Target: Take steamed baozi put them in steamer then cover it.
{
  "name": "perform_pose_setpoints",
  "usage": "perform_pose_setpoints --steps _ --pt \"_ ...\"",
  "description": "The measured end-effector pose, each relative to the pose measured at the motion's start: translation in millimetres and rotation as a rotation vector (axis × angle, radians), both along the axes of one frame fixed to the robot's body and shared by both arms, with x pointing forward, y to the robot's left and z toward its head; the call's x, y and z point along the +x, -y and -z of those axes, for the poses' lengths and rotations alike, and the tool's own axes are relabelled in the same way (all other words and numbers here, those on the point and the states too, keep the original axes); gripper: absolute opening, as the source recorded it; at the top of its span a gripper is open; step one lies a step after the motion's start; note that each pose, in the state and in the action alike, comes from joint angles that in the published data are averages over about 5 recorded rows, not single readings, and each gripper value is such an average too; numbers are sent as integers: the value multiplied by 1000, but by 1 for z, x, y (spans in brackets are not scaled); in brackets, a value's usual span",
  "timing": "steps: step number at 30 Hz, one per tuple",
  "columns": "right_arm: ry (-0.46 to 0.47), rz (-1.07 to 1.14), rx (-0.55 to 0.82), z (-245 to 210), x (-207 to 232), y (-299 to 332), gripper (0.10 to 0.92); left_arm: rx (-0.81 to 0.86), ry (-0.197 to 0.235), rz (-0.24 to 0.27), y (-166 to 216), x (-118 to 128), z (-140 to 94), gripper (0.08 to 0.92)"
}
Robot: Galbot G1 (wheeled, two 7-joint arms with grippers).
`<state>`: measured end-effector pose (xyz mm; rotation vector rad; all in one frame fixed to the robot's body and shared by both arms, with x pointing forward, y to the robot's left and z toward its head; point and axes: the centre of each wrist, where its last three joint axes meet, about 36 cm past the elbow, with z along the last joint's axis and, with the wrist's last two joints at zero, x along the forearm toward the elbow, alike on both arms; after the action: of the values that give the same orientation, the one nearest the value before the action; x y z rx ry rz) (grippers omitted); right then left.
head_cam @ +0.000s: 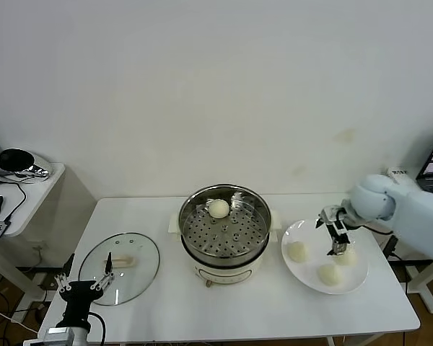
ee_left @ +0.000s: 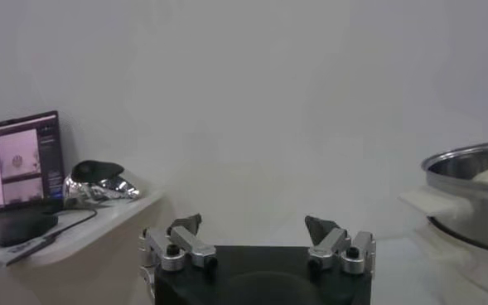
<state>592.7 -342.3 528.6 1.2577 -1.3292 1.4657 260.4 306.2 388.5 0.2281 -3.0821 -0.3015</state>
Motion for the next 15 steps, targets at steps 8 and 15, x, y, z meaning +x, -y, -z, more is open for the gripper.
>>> perform_pose_setpoints --steps 8,15 --pt "-21 6 13 36 10 -12 823 0 0 -3 -1 1 0 823" --pt "-23 13 24 57 19 -22 823 -1 -3 -5 -1 2 3 823"
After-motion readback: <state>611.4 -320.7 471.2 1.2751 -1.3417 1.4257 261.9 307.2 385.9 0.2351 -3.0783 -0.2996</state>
